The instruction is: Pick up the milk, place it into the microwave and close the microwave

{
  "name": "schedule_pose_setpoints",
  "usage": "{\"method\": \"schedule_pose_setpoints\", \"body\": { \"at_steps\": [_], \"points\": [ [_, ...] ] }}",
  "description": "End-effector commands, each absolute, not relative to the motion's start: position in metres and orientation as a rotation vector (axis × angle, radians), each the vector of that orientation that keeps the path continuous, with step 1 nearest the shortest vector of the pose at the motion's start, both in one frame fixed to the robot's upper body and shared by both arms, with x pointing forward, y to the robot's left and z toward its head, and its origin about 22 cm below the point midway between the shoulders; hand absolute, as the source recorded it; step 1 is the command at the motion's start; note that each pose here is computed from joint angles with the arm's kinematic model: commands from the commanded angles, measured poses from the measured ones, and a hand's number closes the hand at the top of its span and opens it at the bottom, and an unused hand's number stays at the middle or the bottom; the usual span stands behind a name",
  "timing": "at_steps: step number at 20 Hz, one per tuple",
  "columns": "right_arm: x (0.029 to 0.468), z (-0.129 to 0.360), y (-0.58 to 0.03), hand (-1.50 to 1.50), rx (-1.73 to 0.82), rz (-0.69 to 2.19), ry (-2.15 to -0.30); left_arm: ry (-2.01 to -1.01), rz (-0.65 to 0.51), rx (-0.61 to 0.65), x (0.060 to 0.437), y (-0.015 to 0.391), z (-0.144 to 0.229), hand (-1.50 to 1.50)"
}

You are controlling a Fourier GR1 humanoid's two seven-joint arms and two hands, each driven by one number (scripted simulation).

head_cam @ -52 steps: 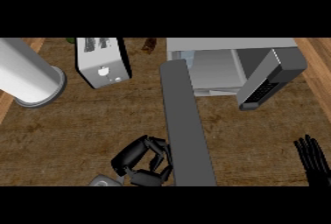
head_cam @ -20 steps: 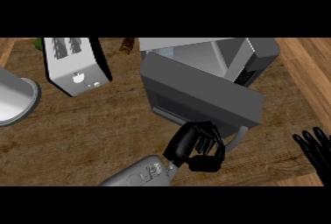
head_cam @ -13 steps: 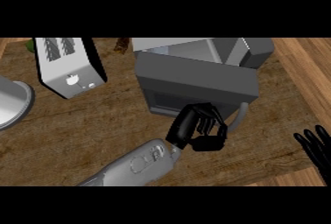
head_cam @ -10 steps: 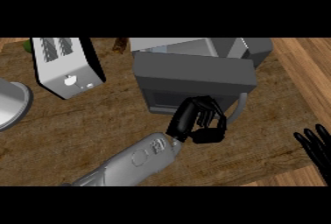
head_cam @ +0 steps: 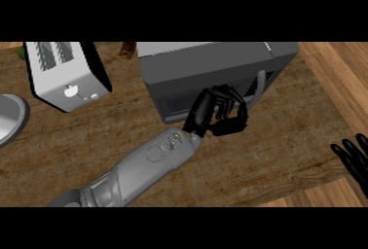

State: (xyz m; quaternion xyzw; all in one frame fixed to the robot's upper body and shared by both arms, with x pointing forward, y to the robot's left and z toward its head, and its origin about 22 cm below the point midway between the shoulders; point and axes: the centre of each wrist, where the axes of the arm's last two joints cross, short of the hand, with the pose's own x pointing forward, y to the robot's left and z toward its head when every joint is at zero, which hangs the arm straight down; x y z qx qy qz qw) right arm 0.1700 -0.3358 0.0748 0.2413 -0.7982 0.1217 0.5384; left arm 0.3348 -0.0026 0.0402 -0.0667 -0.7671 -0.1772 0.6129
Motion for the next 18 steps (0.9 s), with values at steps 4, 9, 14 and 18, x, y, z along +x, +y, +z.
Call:
{"method": "schedule_pose_setpoints", "body": {
  "at_steps": [4, 9, 14, 18],
  "points": [
    [0.173, 0.086, -0.340, -1.50, 0.552, 0.288, -1.908, -1.778, -0.300, -0.163, 0.358, 0.004, 0.051, 1.50],
    [0.174, 0.093, -0.342, -1.50, 0.567, 0.287, -1.927, -1.769, -0.251, -0.182, 0.361, 0.004, 0.056, 1.50],
    [0.176, 0.099, -0.339, -1.50, 0.608, 0.285, -1.940, -1.717, -0.176, -0.177, 0.362, 0.012, 0.045, 1.50],
    [0.179, 0.103, -0.341, -1.50, 0.610, 0.314, -1.932, -1.751, -0.186, -0.139, 0.361, 0.012, 0.041, 1.50]
  ]
}}
